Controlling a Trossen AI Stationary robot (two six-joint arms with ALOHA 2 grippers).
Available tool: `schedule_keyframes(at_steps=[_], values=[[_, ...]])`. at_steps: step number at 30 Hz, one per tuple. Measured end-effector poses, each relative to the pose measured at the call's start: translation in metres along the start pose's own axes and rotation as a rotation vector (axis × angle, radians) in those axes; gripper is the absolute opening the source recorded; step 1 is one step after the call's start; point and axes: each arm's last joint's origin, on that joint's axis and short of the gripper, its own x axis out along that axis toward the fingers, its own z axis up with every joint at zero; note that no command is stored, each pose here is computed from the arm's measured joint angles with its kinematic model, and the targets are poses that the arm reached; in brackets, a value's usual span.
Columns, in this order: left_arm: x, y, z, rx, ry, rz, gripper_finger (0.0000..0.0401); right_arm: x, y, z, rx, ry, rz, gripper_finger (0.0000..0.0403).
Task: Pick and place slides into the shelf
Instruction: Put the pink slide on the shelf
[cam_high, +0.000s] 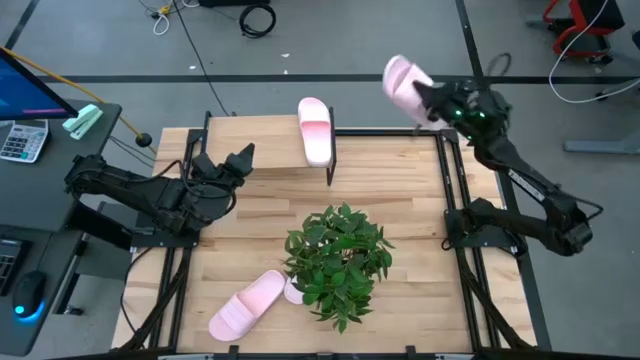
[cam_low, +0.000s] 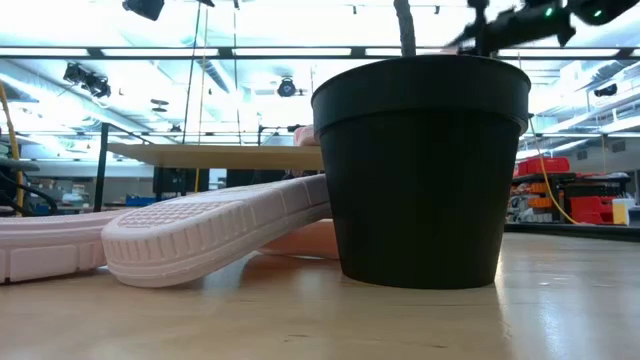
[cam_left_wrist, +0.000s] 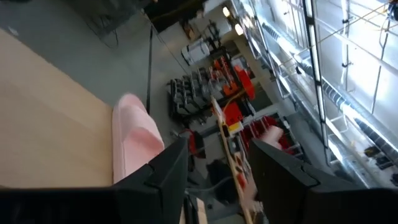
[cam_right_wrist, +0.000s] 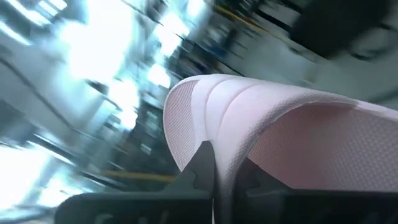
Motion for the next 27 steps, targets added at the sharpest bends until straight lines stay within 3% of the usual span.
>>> schedule_keyframes(at_steps=[8,14,18,20,23,27], values=[[0.002,-0.004,-0.007,0.107,-0.12,0.019,0.0176,-0.011,0.046,-0.021,0.122,-0.159,0.253,0.0009],[0.008,-0.007,-0.019,0.156,-0.143,0.034,0.0172,-0.005,0.061,-0.049,0.208,-0.207,0.318,0.0009],[0.014,-0.01,-0.022,0.261,-0.037,0.004,0.0172,0.002,0.064,-0.069,0.201,-0.193,0.312,0.0009],[0.017,-0.017,-0.021,0.33,0.058,-0.06,0.0172,0.006,0.062,-0.079,0.195,-0.197,0.28,0.0009],[0.022,-0.04,-0.012,0.426,0.159,-0.296,0.0172,0.011,0.06,-0.09,0.198,-0.212,0.243,0.0009],[0.031,-0.063,0.008,0.502,0.094,-0.663,0.0172,0.021,0.064,-0.098,0.169,-0.226,0.208,0.0009]])
